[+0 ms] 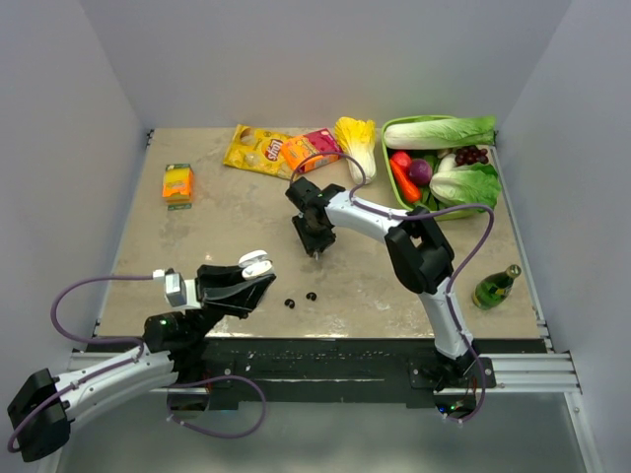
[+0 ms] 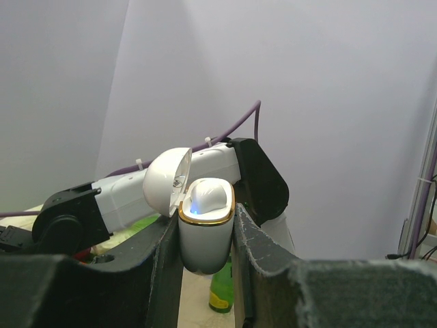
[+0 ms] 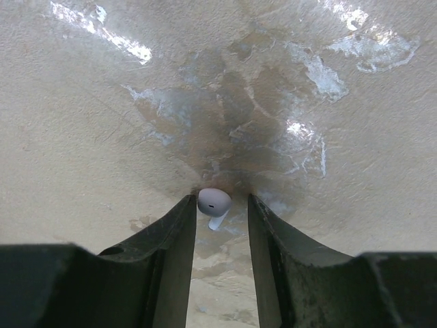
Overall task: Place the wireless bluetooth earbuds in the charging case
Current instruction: Pick up the earbud from the center of the board.
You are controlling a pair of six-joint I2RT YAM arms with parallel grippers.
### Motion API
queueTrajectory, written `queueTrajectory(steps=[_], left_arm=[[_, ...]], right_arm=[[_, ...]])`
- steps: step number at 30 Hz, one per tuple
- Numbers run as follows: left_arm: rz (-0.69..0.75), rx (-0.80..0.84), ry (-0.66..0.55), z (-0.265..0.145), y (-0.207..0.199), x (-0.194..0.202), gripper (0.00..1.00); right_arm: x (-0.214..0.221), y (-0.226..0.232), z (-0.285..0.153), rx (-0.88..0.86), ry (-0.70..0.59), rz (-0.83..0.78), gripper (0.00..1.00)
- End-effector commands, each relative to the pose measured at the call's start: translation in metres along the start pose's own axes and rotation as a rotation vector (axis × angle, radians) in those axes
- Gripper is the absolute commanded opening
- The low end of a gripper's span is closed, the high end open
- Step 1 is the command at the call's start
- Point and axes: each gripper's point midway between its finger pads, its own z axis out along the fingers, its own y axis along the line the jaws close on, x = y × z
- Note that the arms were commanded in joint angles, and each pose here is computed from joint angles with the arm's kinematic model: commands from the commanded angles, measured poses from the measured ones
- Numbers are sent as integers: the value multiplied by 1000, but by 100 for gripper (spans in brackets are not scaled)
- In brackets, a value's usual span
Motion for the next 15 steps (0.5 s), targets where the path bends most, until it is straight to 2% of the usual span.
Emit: queueTrajectory(steps=[1,12,15], left_arm=[[-24,-41,102,-52,13,47,0],[-25,-45,103,-52,14,47,0],[-26,-47,107,-53,14,48,0]], right_arm=[[12,3,9,-20,32,-1,38],[16,3,12,-25,46,-9,31],[18,3,12,-26,48,-10,25]])
